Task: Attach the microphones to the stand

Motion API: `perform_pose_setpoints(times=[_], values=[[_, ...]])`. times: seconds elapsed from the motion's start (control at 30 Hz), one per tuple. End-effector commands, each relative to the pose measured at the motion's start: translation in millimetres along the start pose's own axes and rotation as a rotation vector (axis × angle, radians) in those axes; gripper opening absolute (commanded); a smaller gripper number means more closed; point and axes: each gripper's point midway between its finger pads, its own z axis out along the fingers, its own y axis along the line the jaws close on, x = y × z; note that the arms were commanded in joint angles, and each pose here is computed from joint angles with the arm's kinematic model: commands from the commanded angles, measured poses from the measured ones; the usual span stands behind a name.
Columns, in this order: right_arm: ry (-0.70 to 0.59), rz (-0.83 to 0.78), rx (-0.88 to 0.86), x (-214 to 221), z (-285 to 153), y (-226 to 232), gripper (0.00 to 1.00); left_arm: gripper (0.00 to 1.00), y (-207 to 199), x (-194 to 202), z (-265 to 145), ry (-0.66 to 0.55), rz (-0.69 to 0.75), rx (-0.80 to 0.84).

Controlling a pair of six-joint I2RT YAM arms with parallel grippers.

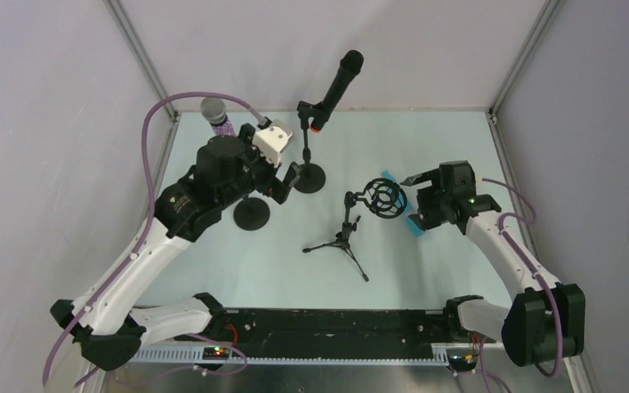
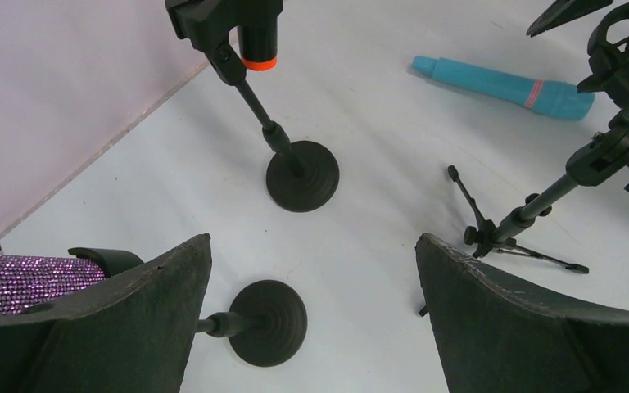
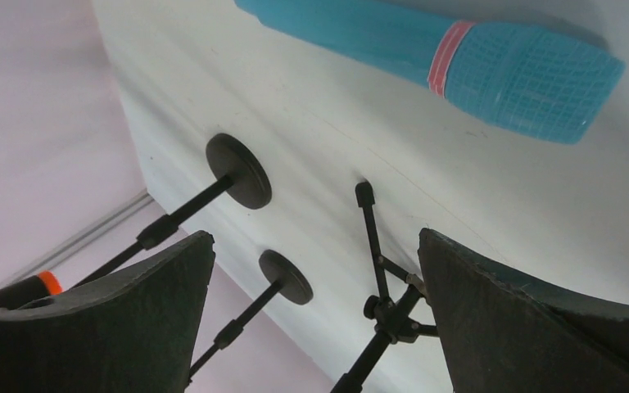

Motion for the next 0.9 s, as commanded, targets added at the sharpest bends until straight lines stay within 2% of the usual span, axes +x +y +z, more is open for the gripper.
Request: perform_pose_setpoints(times=[0.0, 0.23, 0.43, 0.63, 0.87], values=[[0.005, 0.026, -0.013, 11.6, 1.9, 13.4, 0.99, 0.98, 11.3, -10.8, -10.0, -0.035, -0.024, -0.038], [-0.02, 0.08, 0.017, 18.4, 22.1, 8.8, 1.0, 0.98, 13.2, -2.7, -8.3, -0.009, -0.033, -0.024], [-0.05, 0.16, 0.079, 18.8, 50.1, -7.2, 0.99, 0.98, 13.5, -11.8, -8.6, -0.021, -0.035, -0.016], [-0.137, 0.198, 0.14, 8.4, 69.1, -23.0, 0.99, 0.98, 14.4, -21.2, -8.5, -0.027, -0.036, -0.011], [-0.237, 0.255, 0.138, -7.2, 71.5, -29.9, 0.99, 0.98, 16.2, -30.6, -10.3, -0.039, -0.071, -0.012]])
